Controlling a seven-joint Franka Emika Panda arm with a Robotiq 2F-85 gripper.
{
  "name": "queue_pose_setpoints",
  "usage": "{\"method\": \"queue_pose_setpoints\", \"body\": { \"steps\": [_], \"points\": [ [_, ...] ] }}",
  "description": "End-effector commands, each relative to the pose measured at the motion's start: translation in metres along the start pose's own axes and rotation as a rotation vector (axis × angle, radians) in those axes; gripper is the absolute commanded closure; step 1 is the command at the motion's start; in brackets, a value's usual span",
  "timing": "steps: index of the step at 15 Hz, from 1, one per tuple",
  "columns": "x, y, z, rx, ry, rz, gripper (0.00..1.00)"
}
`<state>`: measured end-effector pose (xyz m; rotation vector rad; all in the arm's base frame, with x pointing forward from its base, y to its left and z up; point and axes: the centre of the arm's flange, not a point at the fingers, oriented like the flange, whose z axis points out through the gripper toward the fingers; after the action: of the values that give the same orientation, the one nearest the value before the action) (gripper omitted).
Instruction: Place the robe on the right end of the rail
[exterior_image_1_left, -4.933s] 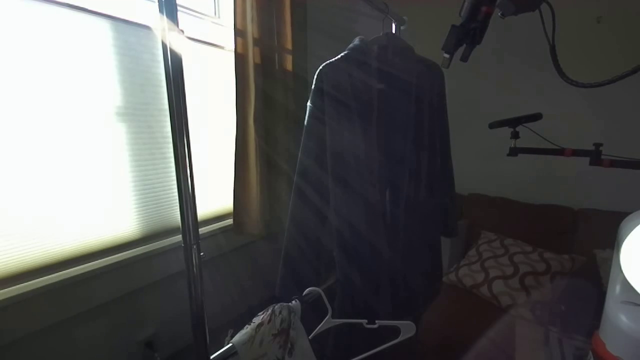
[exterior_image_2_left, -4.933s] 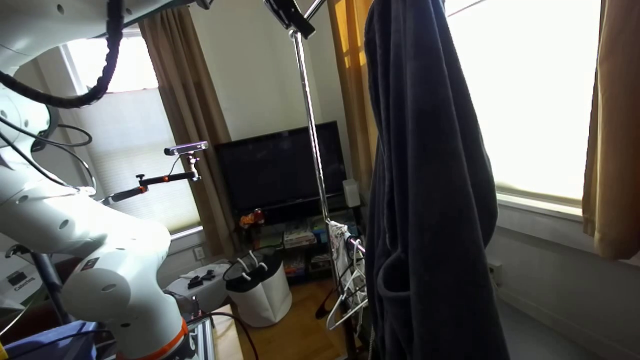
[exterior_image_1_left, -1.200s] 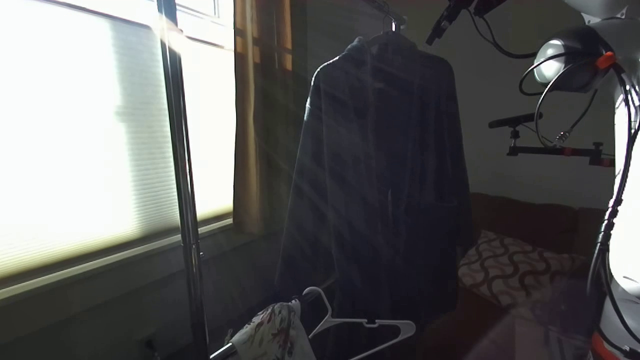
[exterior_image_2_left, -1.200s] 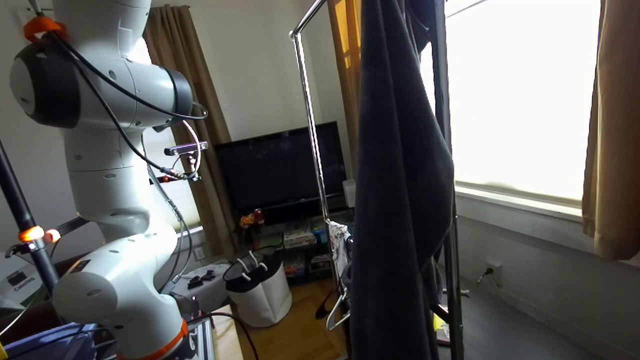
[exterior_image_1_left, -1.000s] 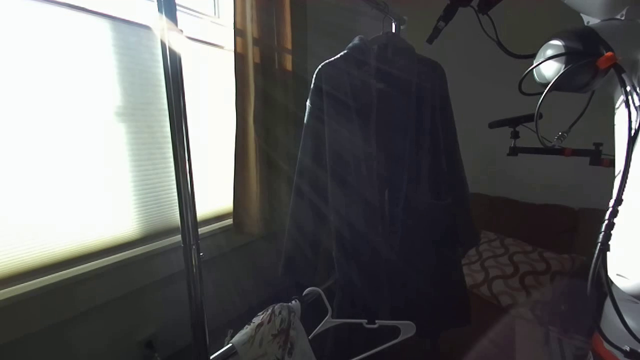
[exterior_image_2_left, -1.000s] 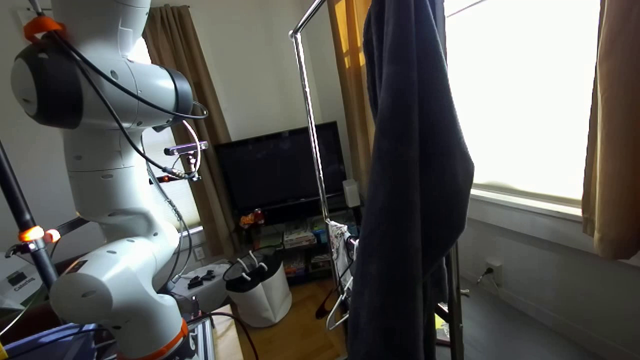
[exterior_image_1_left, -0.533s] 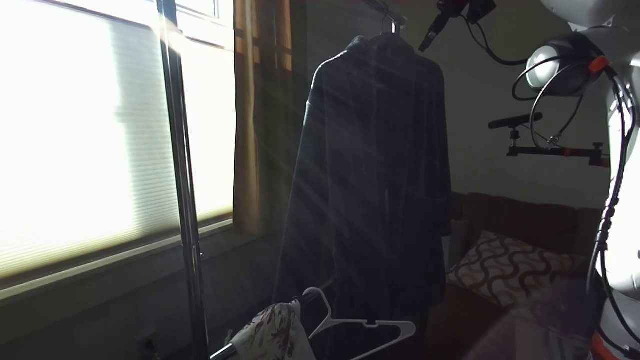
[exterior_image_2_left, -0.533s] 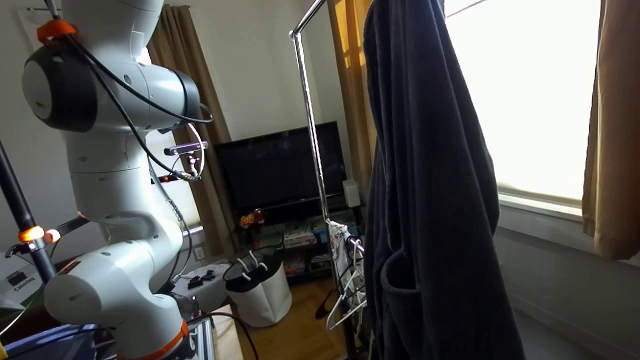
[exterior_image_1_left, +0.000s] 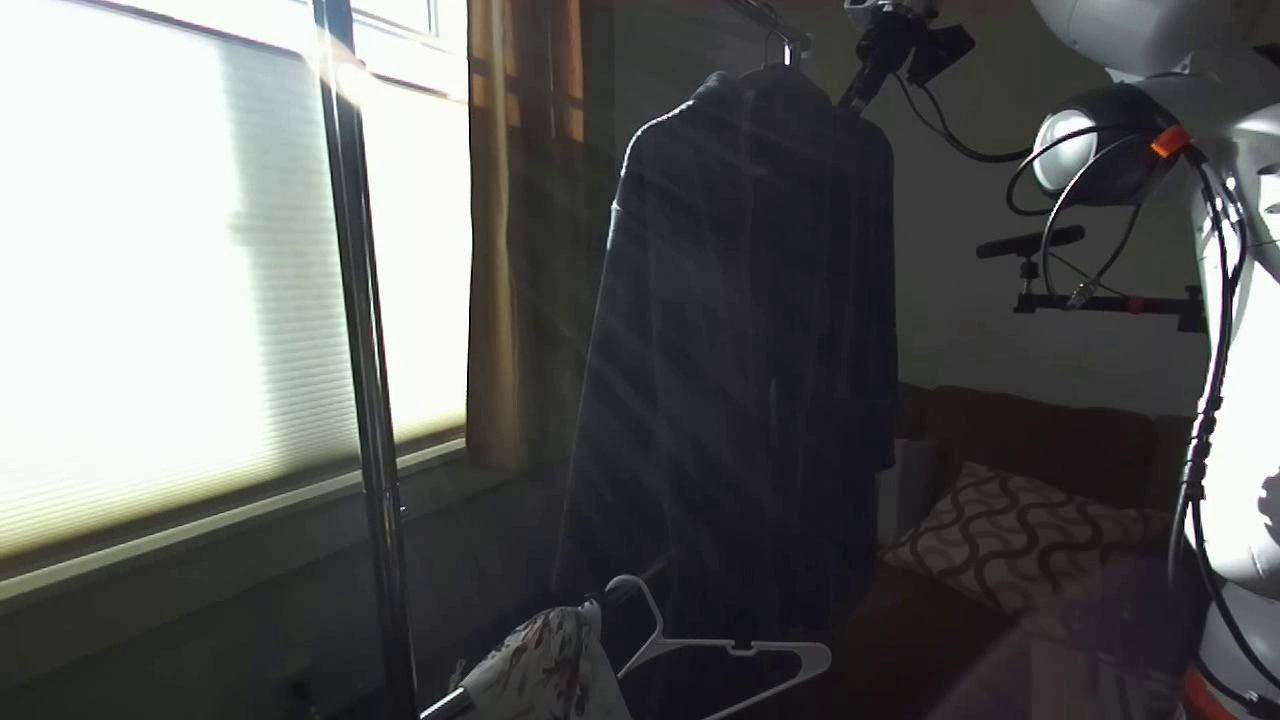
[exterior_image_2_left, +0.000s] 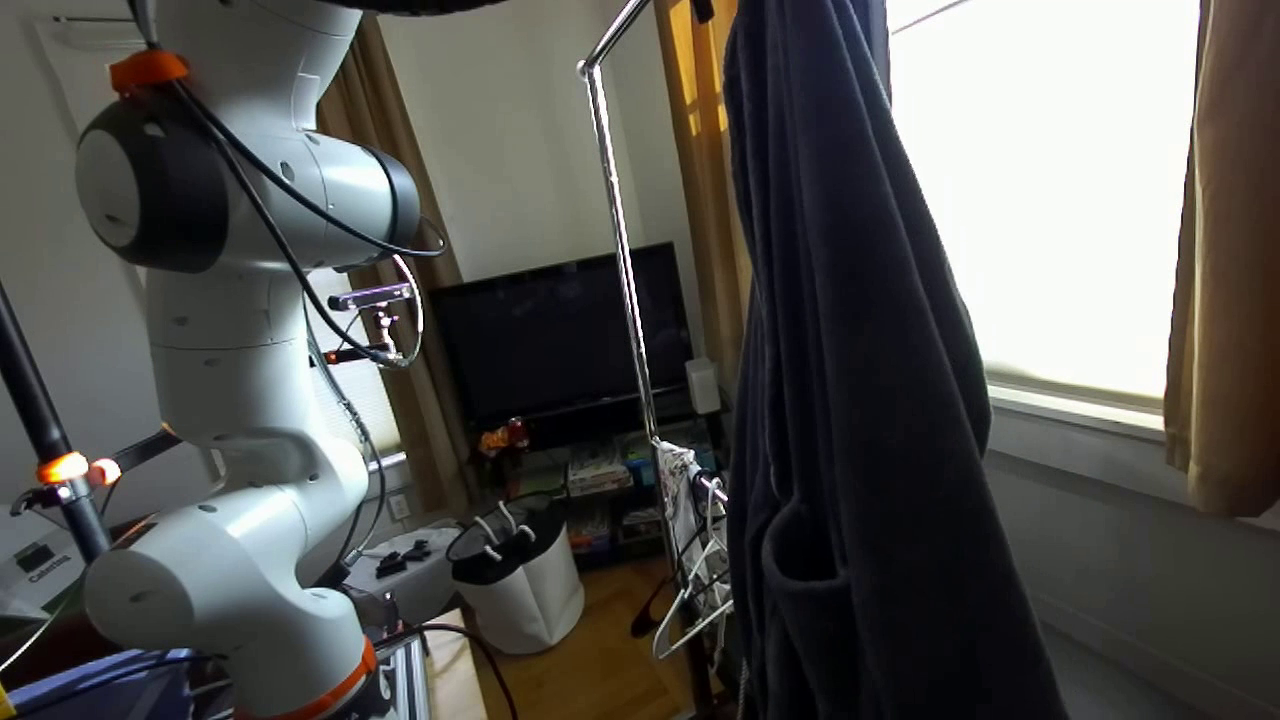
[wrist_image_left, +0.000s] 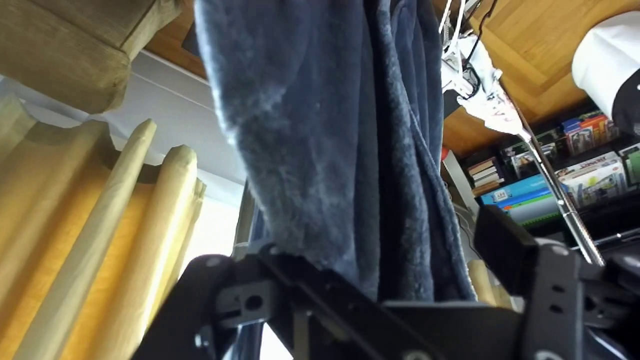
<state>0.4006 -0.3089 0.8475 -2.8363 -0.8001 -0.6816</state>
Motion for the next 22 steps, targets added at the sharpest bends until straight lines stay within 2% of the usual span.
{"method": "queue_pose_setpoints", "body": {
  "steps": [1, 8, 13, 15, 18, 22],
  "points": [
    [0.006, -0.001, -0.011, -0.003, 0.012, -0.039, 0.47],
    [0.022, -0.019, -0.016, -0.031, 0.097, -0.037, 0.99],
    [0.023, -0.03, -0.025, 0.011, 0.085, -0.03, 0.97],
    [0.019, -0.033, -0.033, 0.016, 0.11, -0.015, 0.97],
    [-0.001, -0.046, -0.076, -0.002, 0.229, 0.009, 0.97],
    [-0.055, -0.059, -0.137, -0.066, 0.375, 0.096, 0.97]
  ]
}}
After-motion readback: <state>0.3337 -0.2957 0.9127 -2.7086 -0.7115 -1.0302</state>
